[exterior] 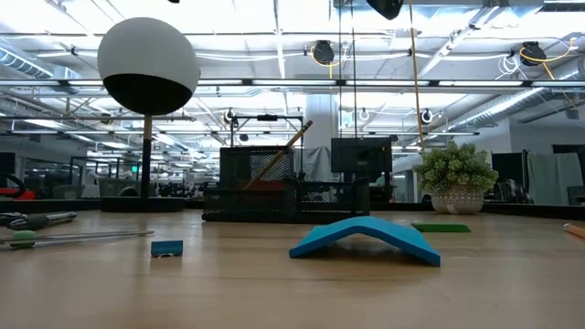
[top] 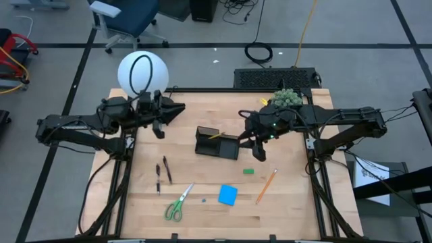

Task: Pick and place office supplies into organizer
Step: Put the orange pencil into the desk organizer

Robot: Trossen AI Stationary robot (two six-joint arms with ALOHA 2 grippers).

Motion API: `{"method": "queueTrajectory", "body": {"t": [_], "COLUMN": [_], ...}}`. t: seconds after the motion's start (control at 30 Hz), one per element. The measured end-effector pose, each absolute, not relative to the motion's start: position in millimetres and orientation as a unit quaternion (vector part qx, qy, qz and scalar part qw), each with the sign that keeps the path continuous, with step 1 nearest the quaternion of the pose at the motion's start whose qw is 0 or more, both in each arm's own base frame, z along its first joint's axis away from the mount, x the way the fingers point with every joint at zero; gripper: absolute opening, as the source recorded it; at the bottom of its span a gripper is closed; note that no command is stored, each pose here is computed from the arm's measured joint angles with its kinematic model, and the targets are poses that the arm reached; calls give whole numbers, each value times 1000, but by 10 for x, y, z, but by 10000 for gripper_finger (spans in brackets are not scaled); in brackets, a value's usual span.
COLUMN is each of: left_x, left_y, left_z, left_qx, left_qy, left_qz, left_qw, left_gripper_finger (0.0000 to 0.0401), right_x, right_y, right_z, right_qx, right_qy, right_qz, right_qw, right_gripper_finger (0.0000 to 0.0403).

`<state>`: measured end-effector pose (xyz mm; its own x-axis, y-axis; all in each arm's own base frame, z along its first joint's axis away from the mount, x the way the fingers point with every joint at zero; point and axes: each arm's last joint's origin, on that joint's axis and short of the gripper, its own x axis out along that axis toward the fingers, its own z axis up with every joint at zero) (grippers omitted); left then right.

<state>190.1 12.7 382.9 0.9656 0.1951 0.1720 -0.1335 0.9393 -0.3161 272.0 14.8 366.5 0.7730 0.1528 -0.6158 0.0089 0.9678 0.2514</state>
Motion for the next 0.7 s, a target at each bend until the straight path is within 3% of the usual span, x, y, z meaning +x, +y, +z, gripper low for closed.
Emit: {"method": "queueTrajectory", "body": {"t": [0.43, 0.7], "left_x": [1912, 1913], "left_y": [128, 129], "left_z": [3823, 3822], "left_qx": [-162, -162], "left_qy": [-100, -100], "left_qz": [84, 85], "left_qw": [978, 978], "left_gripper_finger": [47, 47], "right_x": [2413, 2340], "right_y": [219, 253], "right_z": [3415, 3074], "right_qx": [35, 9], "right_qy": [513, 578], "right_qz": [102, 49], "right_qw": [851, 815], "right_gripper_finger": [130, 130]}}
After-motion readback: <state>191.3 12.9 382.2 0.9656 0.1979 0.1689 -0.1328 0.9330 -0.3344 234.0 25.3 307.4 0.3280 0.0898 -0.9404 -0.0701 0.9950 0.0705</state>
